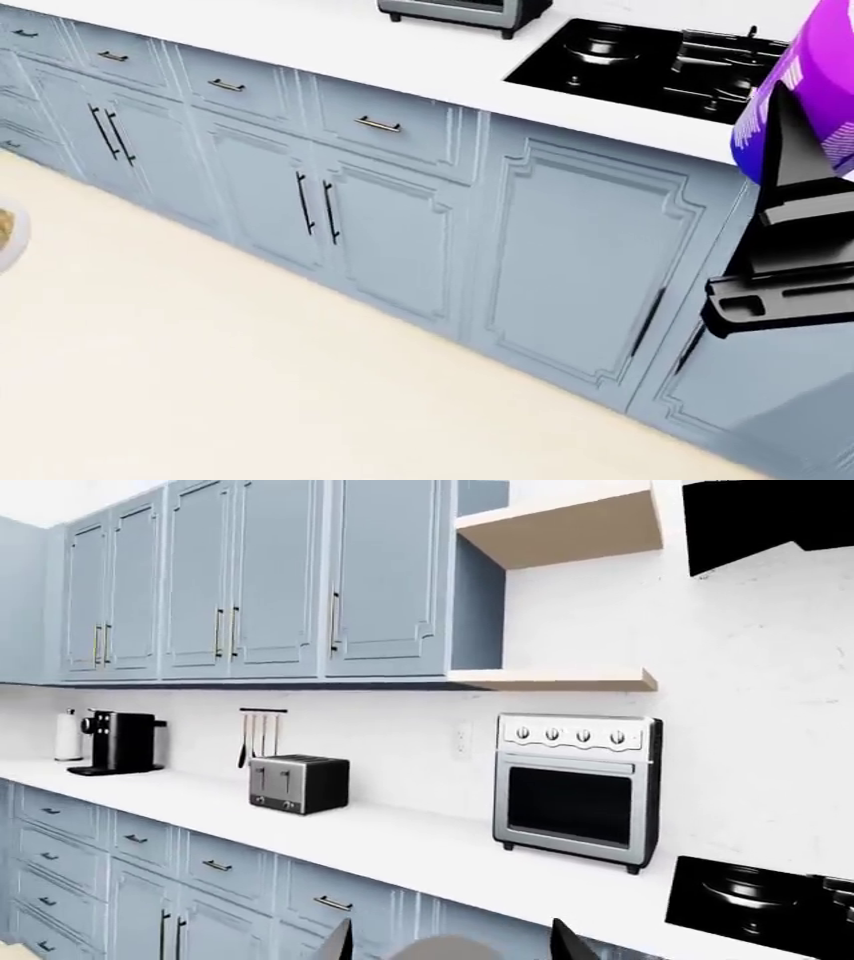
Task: Move the drinks to the dining counter.
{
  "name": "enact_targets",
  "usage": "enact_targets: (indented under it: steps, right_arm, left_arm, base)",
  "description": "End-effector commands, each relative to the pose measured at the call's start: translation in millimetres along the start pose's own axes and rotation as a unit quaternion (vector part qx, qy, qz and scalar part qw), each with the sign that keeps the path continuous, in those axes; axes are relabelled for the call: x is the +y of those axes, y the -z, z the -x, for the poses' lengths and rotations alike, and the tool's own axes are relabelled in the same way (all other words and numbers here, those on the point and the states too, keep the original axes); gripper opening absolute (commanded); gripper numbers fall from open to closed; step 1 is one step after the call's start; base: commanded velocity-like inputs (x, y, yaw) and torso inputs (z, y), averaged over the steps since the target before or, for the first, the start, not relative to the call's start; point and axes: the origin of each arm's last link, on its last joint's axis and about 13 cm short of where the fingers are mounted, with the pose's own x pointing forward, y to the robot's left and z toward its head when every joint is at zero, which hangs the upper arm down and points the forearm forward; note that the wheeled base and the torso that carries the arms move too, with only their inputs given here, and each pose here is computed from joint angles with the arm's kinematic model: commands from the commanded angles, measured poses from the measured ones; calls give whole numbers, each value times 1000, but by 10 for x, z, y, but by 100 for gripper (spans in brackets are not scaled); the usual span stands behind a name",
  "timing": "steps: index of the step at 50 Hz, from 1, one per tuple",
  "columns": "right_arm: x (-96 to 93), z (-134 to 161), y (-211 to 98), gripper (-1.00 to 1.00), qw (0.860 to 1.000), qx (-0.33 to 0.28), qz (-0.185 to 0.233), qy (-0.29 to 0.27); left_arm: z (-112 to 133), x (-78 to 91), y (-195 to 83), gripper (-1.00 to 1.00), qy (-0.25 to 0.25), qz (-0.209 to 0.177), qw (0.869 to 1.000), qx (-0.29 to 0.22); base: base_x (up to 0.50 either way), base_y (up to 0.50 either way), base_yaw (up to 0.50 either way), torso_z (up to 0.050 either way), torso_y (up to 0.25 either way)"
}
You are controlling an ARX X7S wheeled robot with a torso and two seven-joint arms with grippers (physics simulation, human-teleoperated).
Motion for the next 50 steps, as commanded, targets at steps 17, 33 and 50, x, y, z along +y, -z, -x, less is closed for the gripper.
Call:
enact_targets:
  steps: [17,33,50]
  right_arm:
    - [-44,-20,-38,-100,1000,-12,11,25]
    - [-55,3,-106,-100,999,-17,21,24]
    - [-56,-1,-85,-100,999,-15,18,23]
  left_arm:
    - [-18,-63,49,-100,5,-7,1000,15]
    - [-22,-68,48,-100,7,-12,1000,18]
    - [-10,-58,39,-100,8,-14,1000,16]
  base:
    - [104,64,500,0,1]
    - [106,82,500,1,1]
    - [103,98,500,0,1]
